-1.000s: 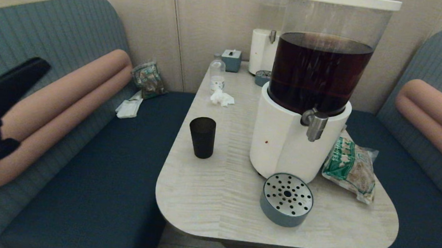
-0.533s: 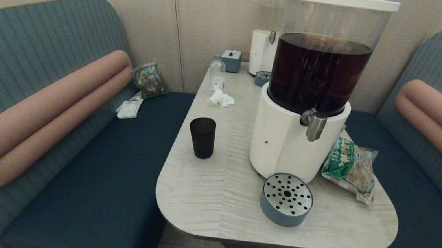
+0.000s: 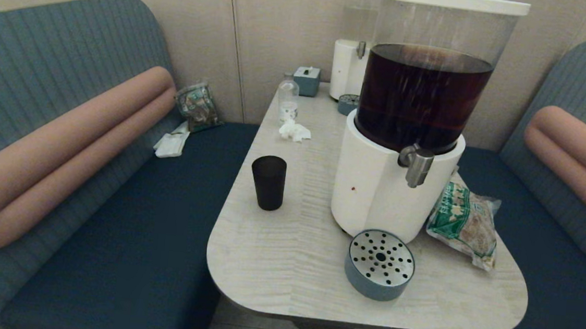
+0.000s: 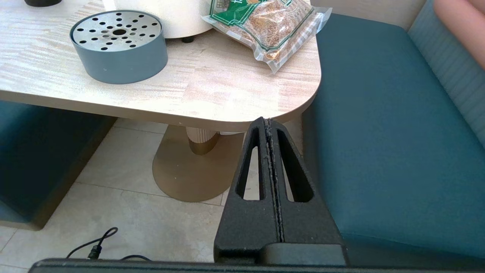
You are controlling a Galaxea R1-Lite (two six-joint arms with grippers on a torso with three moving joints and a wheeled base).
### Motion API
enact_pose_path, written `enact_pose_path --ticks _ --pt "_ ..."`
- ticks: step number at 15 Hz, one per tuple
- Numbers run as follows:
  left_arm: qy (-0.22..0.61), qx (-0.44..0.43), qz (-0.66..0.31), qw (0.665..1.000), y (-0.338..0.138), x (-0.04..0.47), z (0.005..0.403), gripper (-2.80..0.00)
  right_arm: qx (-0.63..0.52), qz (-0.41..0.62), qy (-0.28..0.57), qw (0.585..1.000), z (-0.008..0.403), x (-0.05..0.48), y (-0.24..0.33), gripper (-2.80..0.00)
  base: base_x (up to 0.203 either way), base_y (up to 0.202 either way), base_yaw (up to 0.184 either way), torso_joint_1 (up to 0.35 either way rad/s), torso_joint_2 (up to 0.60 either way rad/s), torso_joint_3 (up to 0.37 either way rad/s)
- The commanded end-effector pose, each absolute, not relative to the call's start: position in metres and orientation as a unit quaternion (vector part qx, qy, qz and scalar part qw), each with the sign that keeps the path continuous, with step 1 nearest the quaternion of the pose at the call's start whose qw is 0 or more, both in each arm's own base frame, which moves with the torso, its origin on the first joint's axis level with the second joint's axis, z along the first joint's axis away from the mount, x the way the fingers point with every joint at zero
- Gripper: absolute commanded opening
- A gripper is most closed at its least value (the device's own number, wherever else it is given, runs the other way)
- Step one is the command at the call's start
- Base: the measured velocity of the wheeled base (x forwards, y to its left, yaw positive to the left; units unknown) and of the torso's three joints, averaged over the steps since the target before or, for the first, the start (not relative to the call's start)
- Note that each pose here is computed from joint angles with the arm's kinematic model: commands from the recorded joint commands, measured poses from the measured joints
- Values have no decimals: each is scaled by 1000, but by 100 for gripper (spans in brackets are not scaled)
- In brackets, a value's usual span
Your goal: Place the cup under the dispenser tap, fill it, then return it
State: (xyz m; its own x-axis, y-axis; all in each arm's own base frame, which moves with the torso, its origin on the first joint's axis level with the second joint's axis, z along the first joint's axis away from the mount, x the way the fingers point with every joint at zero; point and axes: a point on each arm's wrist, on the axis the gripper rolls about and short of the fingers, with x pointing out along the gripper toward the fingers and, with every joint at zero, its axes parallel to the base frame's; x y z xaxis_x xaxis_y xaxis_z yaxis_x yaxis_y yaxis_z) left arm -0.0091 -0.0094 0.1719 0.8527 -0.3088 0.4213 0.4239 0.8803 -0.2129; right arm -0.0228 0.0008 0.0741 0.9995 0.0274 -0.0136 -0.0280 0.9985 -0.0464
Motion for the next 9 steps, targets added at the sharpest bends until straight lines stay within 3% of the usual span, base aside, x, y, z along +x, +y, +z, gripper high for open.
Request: enact_pose_path --ticks 1,9 --pt "-179 -50 -167 968 -9 -6 148 -280 -24 15 7 1000 74 -23 1 -280 0 0 0 0 0 0" --pt "-190 -13 -78 979 -6 -5 146 -280 -24 14 7 1000 74 -23 1 -280 0 0 0 0 0 0"
